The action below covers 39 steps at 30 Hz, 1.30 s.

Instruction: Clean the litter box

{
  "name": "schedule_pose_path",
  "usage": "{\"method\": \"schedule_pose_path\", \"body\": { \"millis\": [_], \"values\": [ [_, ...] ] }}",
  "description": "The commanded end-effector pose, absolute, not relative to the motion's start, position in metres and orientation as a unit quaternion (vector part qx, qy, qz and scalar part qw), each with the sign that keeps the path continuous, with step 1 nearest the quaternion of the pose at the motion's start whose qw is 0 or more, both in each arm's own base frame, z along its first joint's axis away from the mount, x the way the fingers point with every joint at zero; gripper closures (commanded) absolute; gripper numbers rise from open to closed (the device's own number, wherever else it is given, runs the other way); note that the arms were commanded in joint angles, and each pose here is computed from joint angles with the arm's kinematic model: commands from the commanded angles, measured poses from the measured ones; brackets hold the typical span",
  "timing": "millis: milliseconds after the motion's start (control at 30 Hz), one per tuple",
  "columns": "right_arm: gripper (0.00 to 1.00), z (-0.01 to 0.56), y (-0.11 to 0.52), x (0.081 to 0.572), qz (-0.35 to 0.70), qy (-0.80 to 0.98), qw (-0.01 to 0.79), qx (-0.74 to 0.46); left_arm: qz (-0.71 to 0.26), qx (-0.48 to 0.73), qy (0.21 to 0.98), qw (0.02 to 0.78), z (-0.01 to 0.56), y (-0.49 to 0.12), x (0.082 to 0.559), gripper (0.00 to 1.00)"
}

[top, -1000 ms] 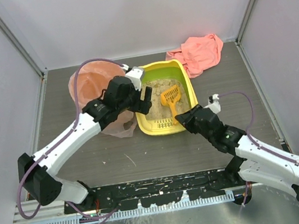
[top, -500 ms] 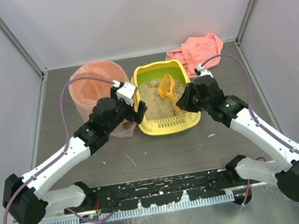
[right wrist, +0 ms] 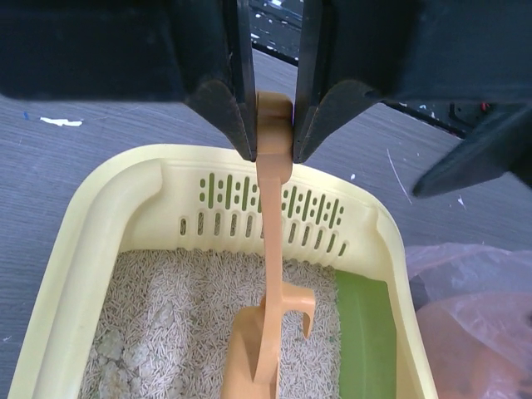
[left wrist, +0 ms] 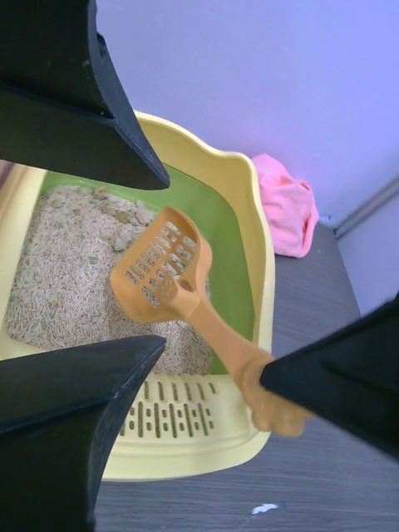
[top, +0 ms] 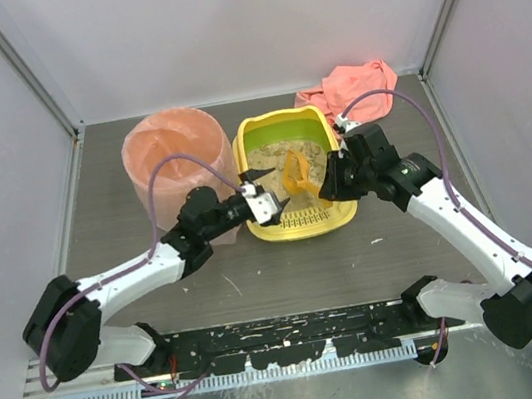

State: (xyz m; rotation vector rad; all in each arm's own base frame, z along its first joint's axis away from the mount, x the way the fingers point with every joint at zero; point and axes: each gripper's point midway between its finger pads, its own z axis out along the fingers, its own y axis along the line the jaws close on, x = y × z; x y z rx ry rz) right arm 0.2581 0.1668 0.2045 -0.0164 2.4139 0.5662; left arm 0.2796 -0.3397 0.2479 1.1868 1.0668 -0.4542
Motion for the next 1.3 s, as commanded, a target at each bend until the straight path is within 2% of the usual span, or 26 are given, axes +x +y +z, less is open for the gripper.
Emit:
{"method": "schedule_pose_path", "body": {
  "millis": [0, 133, 433, 633, 933, 1267],
  "values": [
    [0.98, 0.233, 0.17, 0.259, 0.233, 0.906, 0.352, -0.029, -0.17, 0.596, 0.339, 0.708, 0.268, -0.371, 0.268, 0.31],
    [0.98, 0.24, 0.167, 0.254, 0.234, 0.904, 0.355, -0.034, -0.164, 0.632, 0.329, 0.682, 0.247, -0.384, 0.264, 0.39],
    [0.98, 0.252, 0.168, 0.243, 0.247, 0.902, 0.352, -0.047, -0.116, 0.657, 0.313, 0.676, 0.235, -0.4, 0.279, 0.5],
    [0.98, 0.255, 0.167, 0.238, 0.248, 0.901, 0.351, -0.052, -0.083, 0.674, 0.311, 0.664, 0.226, -0.403, 0.291, 0.55],
    [0.99, 0.261, 0.164, 0.234, 0.248, 0.9, 0.355, -0.054, -0.062, 0.688, 0.317, 0.65, 0.213, -0.404, 0.3, 0.57],
    [0.99, 0.261, 0.164, 0.234, 0.247, 0.901, 0.352, -0.054, -0.053, 0.69, 0.32, 0.647, 0.214, -0.403, 0.304, 0.76]
  ]
}}
